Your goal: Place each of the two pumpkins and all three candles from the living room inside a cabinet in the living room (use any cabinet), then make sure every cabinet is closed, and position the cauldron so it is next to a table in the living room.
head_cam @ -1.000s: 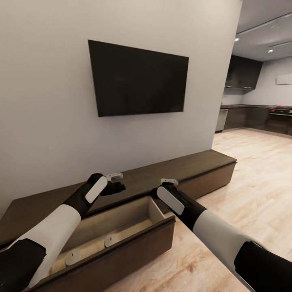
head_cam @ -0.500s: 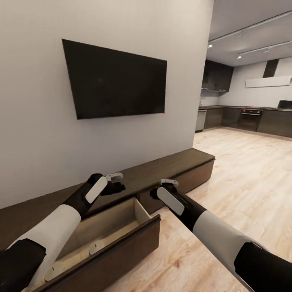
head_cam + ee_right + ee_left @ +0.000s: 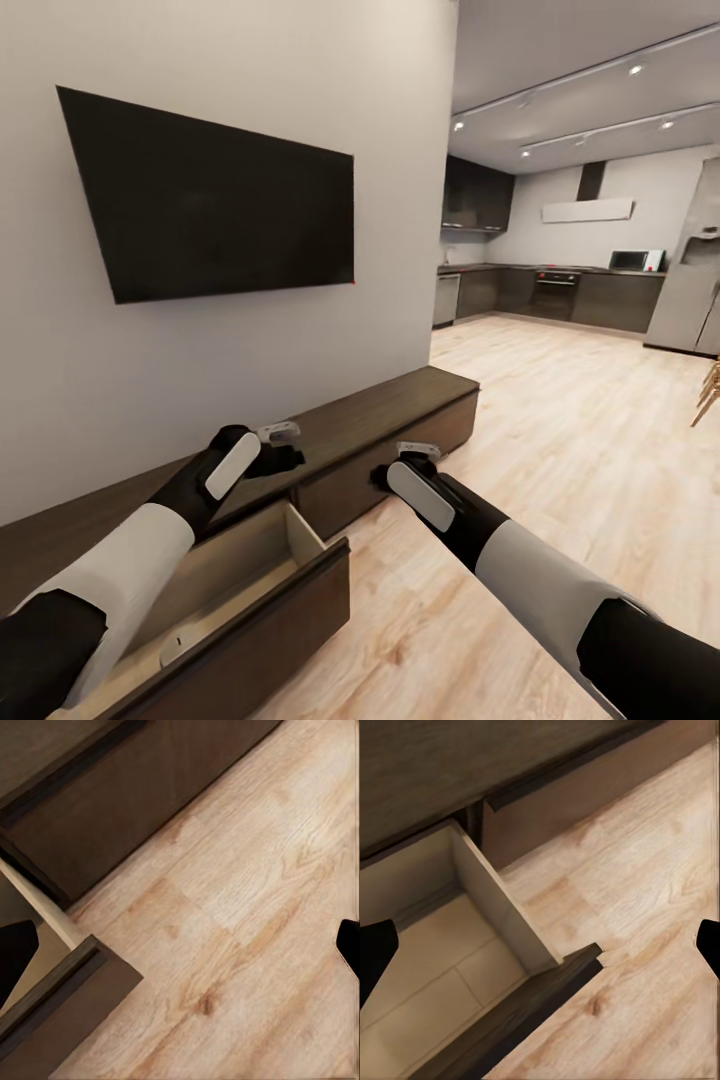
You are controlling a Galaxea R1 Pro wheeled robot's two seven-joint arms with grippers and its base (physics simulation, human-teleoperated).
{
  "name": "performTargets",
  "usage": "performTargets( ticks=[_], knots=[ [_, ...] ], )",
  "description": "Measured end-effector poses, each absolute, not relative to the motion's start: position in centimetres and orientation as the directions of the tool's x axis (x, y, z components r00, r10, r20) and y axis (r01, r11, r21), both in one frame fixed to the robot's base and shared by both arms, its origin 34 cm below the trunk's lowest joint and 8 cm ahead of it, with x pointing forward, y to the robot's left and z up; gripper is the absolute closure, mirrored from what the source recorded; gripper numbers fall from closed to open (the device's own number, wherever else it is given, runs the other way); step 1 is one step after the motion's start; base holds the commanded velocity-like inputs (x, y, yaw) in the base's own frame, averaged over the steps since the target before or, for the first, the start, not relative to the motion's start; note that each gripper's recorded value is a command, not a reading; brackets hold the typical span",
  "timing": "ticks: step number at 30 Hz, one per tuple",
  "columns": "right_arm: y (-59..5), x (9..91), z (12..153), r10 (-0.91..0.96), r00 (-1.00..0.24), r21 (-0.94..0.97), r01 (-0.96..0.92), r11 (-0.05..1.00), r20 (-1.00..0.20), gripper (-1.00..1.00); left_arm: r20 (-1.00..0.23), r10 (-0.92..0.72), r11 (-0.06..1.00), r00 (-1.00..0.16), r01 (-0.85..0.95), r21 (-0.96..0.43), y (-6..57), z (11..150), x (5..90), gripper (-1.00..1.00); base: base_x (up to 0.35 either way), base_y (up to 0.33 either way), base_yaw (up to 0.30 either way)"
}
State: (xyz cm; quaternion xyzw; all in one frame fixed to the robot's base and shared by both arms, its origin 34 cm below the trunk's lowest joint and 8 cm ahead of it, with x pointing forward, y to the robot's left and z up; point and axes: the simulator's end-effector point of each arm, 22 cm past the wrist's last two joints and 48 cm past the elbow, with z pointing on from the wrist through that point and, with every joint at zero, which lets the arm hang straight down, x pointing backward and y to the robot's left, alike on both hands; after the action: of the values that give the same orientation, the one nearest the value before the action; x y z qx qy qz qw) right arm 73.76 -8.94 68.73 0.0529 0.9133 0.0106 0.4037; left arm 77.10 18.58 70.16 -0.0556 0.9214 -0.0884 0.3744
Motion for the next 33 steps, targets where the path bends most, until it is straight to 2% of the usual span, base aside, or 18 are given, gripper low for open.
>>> performTargets(
  ticks=[5, 24, 33],
  knots=[
    [-8.93, 73.74, 68.92, 0.105, -0.666, 0.062, 0.088, 0.994, -0.738, -1.0, -0.682, -0.168, 0.978, -0.712, -0.035, -0.204, 18.57, 70.34, 77.07, -1.0, 0.001, -0.001, -0.137],
    [-8.89, 73.91, 69.29, 0.121, -0.654, 0.075, 0.097, 0.992, -0.747, -1.0, -0.683, -0.168, 0.978, -0.711, -0.035, -0.204, 18.57, 70.38, 77.06, -1.0, 0.0, 0.0, -0.008],
    [-8.86, 73.86, 69.66, 0.126, -0.649, 0.082, 0.098, 0.992, -0.75, -1.0, -0.687, -0.168, 0.978, -0.707, -0.034, -0.204, 18.58, 70.8, 77.01, -1.0, 0.0, 0.0, -0.217]
  ],
)
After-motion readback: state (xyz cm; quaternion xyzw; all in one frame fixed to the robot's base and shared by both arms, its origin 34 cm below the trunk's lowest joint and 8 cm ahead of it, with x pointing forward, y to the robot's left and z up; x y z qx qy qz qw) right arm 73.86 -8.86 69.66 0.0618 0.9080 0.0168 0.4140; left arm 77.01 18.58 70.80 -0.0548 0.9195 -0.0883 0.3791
